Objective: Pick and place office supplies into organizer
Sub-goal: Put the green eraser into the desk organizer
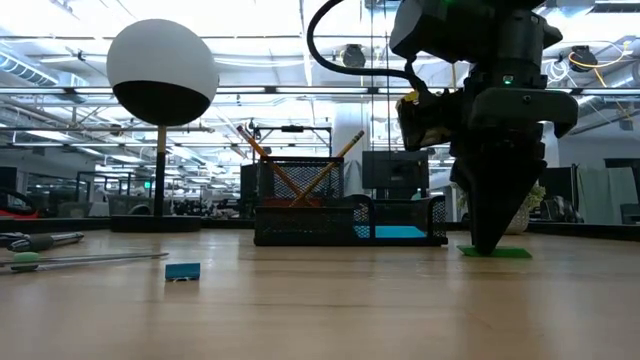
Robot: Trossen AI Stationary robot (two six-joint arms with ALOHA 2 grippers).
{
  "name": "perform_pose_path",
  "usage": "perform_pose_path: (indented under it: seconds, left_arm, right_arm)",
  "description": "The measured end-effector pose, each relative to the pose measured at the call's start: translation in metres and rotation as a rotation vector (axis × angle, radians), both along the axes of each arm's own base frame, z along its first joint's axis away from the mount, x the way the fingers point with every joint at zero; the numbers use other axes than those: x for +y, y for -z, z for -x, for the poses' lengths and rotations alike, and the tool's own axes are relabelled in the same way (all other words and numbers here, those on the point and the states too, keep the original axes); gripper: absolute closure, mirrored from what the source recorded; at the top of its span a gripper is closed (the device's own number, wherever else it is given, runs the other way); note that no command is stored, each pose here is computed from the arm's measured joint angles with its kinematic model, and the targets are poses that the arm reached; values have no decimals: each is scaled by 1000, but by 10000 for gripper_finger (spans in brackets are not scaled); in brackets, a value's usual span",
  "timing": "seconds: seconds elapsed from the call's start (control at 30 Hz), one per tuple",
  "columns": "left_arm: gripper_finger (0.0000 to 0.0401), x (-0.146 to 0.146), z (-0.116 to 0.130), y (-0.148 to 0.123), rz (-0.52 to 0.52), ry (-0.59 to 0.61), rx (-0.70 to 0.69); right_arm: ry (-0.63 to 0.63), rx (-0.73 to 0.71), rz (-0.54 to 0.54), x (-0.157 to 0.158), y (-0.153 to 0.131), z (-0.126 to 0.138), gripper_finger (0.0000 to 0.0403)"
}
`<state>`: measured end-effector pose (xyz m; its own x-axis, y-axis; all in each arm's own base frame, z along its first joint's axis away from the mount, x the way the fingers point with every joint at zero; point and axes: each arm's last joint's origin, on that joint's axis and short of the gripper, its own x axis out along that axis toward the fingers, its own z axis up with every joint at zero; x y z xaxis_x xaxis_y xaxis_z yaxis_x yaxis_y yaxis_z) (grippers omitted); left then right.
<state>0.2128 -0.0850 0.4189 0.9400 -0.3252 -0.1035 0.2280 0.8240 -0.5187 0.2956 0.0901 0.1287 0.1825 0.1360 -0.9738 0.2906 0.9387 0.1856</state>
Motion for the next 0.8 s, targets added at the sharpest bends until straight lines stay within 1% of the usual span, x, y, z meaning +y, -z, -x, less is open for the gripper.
perform_pose_path:
  seconds: [0.43, 0.6, 0.8]
  left_arm:
    - [354, 0, 0, 0, 0, 0, 0]
    - [354, 0, 0, 0, 0, 0, 0]
    - [354, 0, 0, 0, 0, 0, 0]
  right_arm:
    - [33, -1, -8, 0, -3, 0, 357]
    - [42, -27, -9, 0, -11, 1, 358]
    - [51, -14, -27, 0, -17, 5, 358]
